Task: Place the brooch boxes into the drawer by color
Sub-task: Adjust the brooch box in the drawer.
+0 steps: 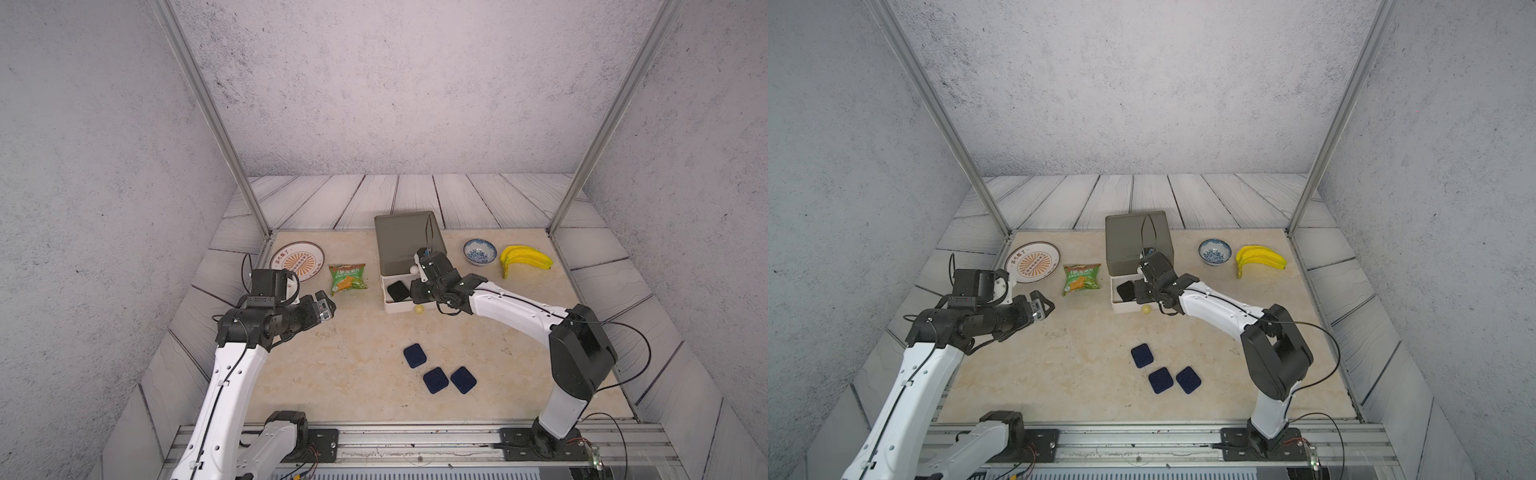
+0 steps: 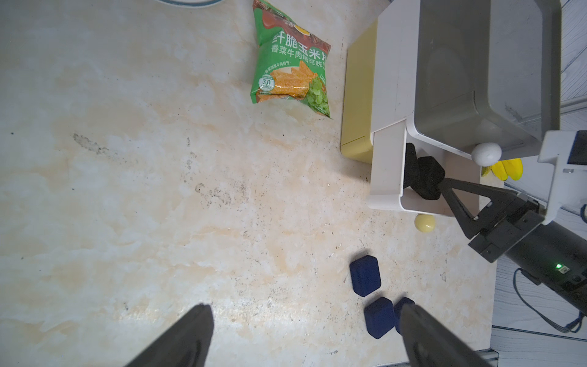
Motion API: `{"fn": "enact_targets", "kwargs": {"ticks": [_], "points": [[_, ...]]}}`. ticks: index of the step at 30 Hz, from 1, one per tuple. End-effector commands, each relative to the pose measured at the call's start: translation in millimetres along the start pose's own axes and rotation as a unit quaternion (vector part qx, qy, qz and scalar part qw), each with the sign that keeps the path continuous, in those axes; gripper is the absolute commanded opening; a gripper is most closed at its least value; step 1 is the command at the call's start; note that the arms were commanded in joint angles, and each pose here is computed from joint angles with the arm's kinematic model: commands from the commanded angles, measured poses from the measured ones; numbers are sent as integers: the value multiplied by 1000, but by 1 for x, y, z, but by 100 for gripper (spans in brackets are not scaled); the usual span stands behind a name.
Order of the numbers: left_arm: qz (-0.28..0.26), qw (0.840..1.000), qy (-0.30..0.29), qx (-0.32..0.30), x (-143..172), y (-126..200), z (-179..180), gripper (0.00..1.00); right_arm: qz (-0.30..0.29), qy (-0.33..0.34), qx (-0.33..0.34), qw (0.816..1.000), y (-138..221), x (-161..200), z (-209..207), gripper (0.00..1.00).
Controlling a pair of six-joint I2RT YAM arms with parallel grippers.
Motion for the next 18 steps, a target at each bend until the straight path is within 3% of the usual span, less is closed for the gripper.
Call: {"fn": "enact_targets", "kwargs": {"ticks": [1,6,8,11,13,18], "points": [[-1,1000,-4,-4,0,0,3,98,-20,13,17,1000,17,-10,-7,13],[-3,1000,-4,-5,-1,2,2,98,-40,16,-14,999,42,-12,0,21],[-4,1000,-5,-5,-2,2,2,98,-55,19,-47,997,58,-12,9,30],[-8,1000,-13,3,-3,2,-1,98,-60,11,-73,996,76,-2,12,54],[-15,1000,-22,7,-4,3,-1,98,-51,-10,-70,996,82,14,7,62],[-13,999,-32,-6,-5,3,2,98,-38,-72,-93,992,77,54,1,64]]}}
Point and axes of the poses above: each gripper's point midway between its finger pads, its own y axis back along the fingers, its own z axis along the line the jaws close on, x = y × z, the point moved 1 cm from there along y, back along the fingers, and after that the axes turned 4 degrees about y, right-handed, at the moved point
